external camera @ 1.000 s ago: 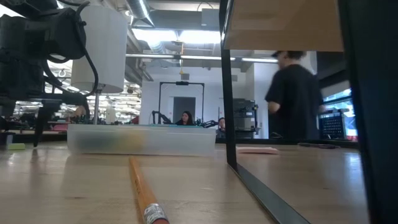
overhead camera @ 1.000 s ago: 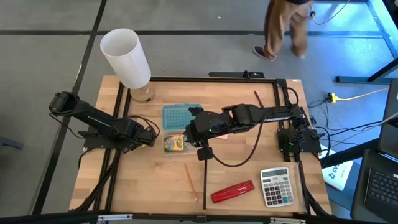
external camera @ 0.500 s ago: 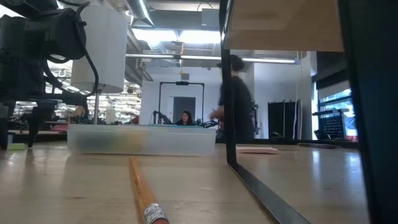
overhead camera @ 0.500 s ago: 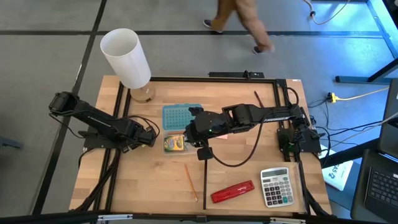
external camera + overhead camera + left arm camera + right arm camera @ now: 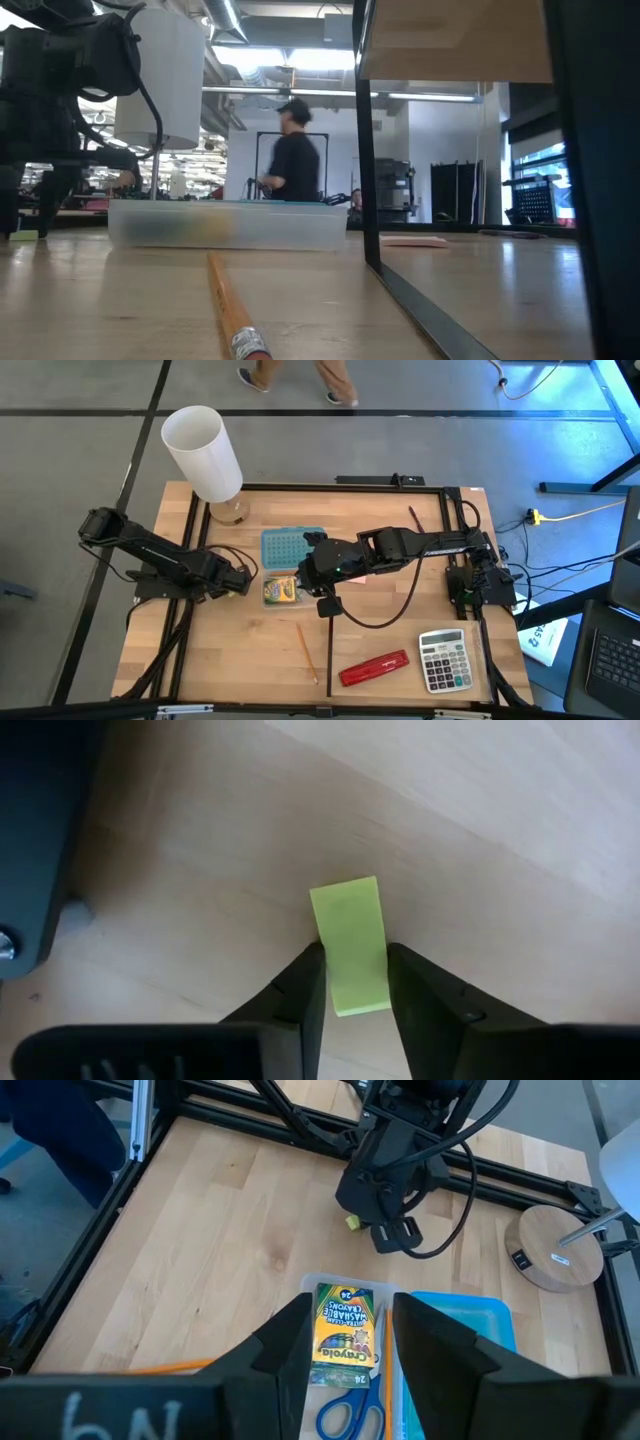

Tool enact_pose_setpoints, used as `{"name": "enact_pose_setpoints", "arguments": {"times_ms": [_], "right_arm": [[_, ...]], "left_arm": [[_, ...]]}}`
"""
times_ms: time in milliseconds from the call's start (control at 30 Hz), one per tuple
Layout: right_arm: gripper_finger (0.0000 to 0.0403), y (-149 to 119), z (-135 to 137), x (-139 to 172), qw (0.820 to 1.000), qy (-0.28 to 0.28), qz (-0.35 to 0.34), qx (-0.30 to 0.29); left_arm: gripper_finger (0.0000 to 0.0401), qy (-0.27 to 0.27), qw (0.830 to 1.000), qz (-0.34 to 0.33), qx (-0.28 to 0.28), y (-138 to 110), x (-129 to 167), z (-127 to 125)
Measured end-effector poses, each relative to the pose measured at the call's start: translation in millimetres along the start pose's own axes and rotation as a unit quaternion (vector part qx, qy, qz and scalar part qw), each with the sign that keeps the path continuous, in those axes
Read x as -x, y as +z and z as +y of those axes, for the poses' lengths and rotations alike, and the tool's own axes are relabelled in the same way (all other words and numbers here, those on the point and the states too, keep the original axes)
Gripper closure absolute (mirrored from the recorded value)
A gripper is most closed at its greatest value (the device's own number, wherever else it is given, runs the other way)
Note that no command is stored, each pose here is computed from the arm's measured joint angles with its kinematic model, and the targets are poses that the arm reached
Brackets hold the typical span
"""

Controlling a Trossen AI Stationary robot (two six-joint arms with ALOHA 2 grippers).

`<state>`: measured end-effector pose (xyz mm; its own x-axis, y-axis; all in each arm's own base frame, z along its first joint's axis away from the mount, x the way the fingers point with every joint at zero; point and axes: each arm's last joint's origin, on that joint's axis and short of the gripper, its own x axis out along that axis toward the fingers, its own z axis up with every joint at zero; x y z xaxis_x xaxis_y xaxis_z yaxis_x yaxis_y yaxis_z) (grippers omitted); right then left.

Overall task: Pack school essentials
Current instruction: Put the yellow eraser into the blue supply box

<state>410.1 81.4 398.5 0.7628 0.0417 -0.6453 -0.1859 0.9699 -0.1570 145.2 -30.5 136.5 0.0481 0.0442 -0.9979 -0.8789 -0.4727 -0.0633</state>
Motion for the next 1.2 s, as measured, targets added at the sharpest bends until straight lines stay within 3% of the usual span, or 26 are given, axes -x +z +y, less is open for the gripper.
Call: {"name": "enact_pose_setpoints", "arguments": {"times_ms": [233, 767, 1200], "right_arm": [[0.0261, 0, 0, 0, 1.000, 0.000, 0.000, 0.000], [0.0261, 0, 0, 0, 1.000, 0.000, 0.000, 0.000], [0.0261, 0, 0, 0, 1.000, 0.001, 0.000, 0.000]], "left_arm": [[0.0305, -0.001, 0.998, 0.001, -0.058, 0, 0, 0], [0.0305, -0.013, 0.991, -0.004, -0.133, -1, 0, -2], [0.0305, -0.054, 0.967, 0.000, -0.249, -9, 15, -14]]}}
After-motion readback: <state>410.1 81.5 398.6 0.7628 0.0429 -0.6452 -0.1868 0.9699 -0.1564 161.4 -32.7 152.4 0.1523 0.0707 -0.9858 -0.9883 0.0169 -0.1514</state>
